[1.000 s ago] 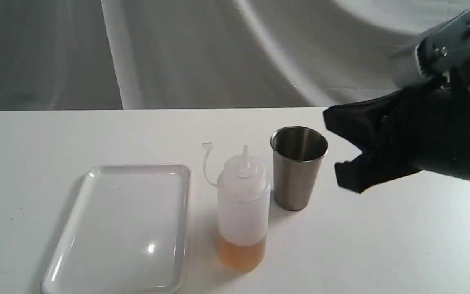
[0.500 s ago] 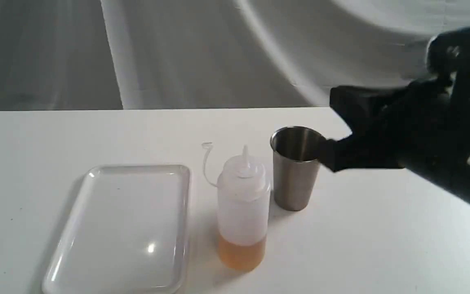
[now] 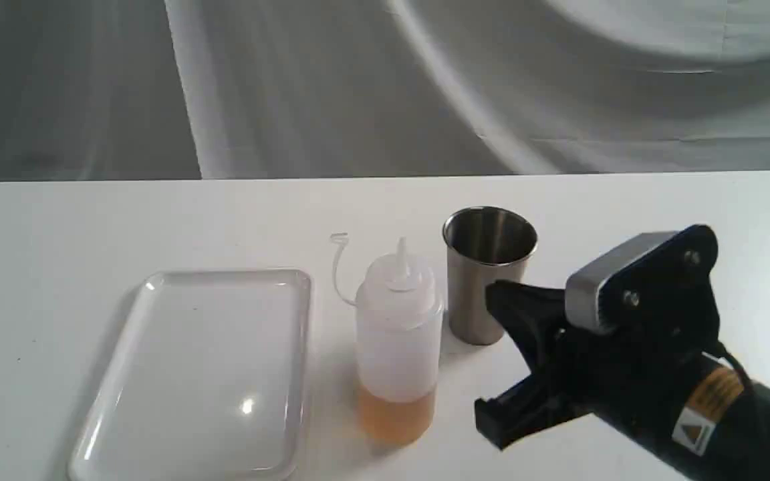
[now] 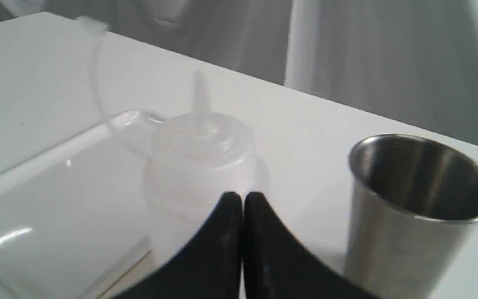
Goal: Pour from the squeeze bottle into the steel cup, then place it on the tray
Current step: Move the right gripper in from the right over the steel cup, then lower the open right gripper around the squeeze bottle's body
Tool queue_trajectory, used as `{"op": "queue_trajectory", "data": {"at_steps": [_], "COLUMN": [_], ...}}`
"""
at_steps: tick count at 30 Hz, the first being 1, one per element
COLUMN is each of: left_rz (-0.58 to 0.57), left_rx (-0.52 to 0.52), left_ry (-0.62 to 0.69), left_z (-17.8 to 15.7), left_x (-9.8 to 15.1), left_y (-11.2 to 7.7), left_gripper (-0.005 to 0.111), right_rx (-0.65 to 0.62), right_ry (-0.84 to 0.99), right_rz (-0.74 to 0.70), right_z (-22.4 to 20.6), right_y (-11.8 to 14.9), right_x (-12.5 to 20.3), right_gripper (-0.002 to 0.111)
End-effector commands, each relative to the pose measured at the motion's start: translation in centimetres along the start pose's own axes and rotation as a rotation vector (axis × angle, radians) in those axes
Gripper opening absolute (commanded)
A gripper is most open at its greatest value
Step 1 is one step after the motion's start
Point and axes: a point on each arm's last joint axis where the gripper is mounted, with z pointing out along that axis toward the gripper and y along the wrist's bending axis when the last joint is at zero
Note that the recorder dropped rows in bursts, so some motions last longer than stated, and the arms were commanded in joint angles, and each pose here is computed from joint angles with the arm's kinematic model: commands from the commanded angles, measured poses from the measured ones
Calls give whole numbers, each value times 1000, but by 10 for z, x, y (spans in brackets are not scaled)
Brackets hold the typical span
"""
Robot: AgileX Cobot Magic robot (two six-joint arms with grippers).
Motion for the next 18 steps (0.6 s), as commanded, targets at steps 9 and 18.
{"op": "queue_trajectory", "data": {"at_steps": [9, 18], "left_rz": [0, -4], "left_rx": [5, 5], "left_ry": [-2, -2], "left_z": [0, 0], "left_x": [1, 1], "left_y": [0, 0], "left_gripper": [8, 8], "right_rx": [25, -56], "right_ry": [39, 86], "right_rz": [38, -24], "right_z": [-26, -31], "right_y": [17, 23], "right_x": [35, 45], "right_gripper": [0, 0]}}
